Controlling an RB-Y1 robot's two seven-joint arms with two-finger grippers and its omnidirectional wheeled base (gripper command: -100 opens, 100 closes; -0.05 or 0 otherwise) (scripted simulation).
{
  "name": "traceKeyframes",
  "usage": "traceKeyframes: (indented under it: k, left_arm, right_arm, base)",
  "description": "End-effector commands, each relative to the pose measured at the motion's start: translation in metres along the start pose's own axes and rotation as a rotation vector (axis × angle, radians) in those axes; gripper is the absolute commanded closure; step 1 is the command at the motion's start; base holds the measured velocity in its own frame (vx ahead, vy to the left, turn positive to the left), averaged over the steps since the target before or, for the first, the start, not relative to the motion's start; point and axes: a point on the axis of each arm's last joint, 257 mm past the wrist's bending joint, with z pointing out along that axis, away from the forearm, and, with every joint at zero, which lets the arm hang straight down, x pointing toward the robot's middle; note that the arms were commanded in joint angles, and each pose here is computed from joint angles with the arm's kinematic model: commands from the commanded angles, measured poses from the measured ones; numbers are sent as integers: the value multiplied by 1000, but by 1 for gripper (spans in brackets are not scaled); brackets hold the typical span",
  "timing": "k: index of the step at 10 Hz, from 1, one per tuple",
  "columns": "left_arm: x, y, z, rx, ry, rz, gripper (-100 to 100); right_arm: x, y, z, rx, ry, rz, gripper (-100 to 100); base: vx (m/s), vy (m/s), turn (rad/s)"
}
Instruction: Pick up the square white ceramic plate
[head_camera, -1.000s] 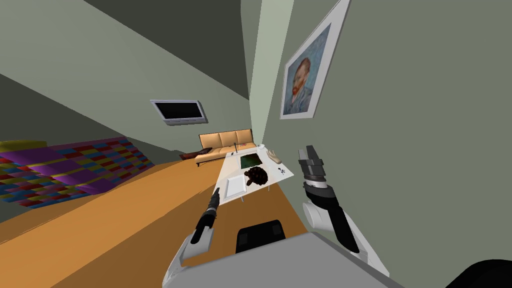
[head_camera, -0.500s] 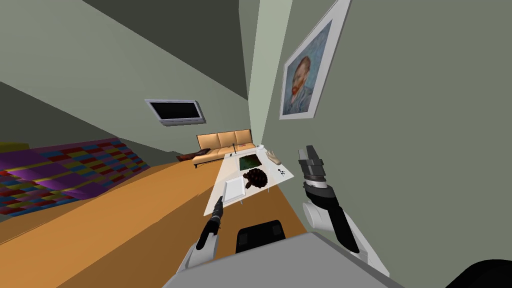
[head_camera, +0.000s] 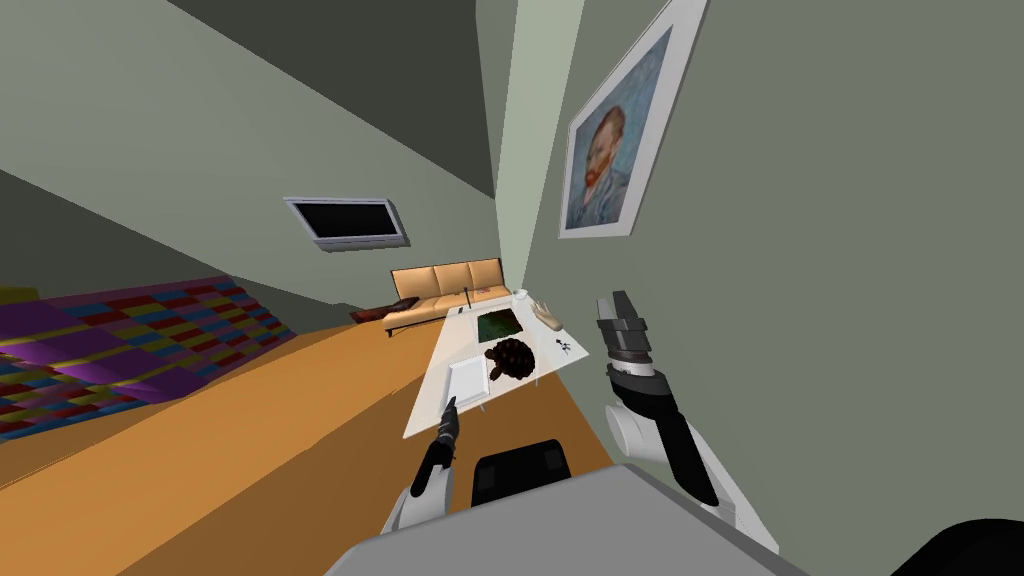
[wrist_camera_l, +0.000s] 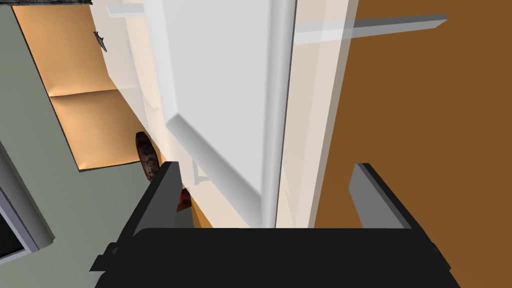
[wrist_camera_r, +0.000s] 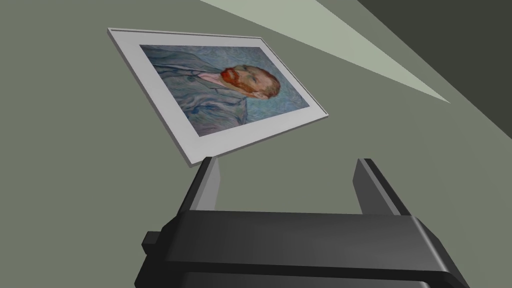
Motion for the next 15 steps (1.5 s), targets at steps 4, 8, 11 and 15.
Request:
traceKeyframes:
  k: [4, 8, 11, 15]
  left_arm:
    - [1, 9, 0, 0, 2, 0, -100]
    - [1, 13, 0, 0, 3, -1, 100]
    - [1, 29, -5, -33, 0, -4, 100]
    - [1, 9, 0, 0, 2, 0, 100]
  right_arm:
    - [0, 0, 0, 0, 0, 0, 0]
    - [0, 0, 0, 0, 0, 0, 0]
    - [0, 0, 0, 0, 0, 0, 0]
    - [0, 0, 0, 0, 0, 0, 0]
  base:
    - [35, 4, 2]
    - [47, 5, 5]
    - [-9, -4, 6]
    - [-22, -2, -8]
